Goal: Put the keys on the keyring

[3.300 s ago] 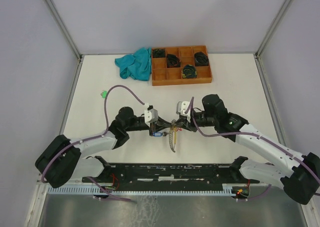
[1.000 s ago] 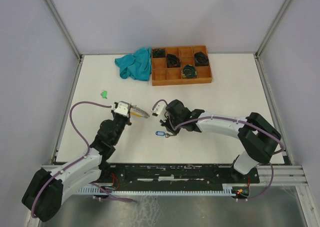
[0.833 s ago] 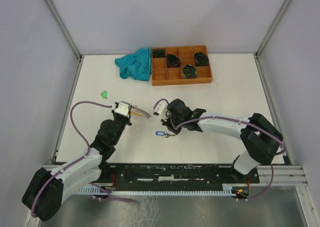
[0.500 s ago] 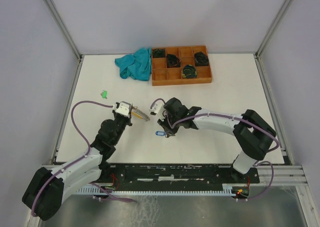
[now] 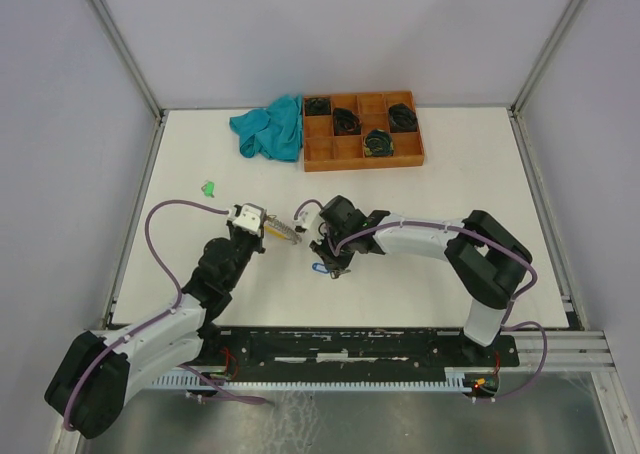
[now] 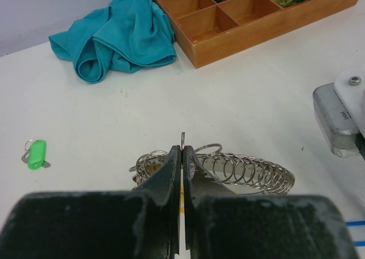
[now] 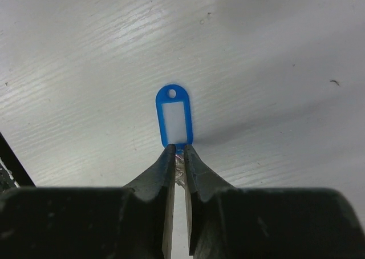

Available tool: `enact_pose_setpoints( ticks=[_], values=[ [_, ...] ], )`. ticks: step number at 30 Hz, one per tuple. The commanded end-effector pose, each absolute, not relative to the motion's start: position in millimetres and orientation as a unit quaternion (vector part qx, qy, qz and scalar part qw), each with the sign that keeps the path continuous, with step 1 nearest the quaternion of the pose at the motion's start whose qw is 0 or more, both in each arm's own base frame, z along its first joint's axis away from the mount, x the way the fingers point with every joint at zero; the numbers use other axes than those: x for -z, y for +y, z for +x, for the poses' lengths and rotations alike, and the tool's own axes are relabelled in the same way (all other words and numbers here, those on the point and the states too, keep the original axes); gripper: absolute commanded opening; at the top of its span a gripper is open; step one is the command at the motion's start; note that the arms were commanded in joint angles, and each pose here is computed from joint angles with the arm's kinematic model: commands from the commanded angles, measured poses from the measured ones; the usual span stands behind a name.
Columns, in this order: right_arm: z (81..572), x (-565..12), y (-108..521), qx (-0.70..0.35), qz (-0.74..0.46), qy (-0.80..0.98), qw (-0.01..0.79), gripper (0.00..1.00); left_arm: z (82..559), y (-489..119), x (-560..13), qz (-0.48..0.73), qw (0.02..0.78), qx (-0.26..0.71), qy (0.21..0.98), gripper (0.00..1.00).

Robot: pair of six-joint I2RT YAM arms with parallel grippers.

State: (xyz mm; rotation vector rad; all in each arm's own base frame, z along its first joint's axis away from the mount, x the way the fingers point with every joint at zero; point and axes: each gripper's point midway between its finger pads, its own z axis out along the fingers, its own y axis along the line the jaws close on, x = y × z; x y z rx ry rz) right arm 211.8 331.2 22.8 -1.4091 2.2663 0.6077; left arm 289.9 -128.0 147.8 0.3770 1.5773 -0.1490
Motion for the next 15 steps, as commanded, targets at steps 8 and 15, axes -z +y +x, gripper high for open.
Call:
enact_pose_setpoints(
  ticks=[8, 15],
  values=[
    [223.2, -35.4, 330.3, -0.202, -0.496, 0.815, 0.221, 0.24, 297.0, -136.7, -184.8, 0.141, 0.720, 0.101, 0.672, 0.03],
    [220.0, -33.9, 325.2, -0.195, -0.491, 0.823, 0.209, 0.26, 297.2, -137.6, -183.5, 0.143, 0.718, 0.102, 0.673, 0.03]
  ],
)
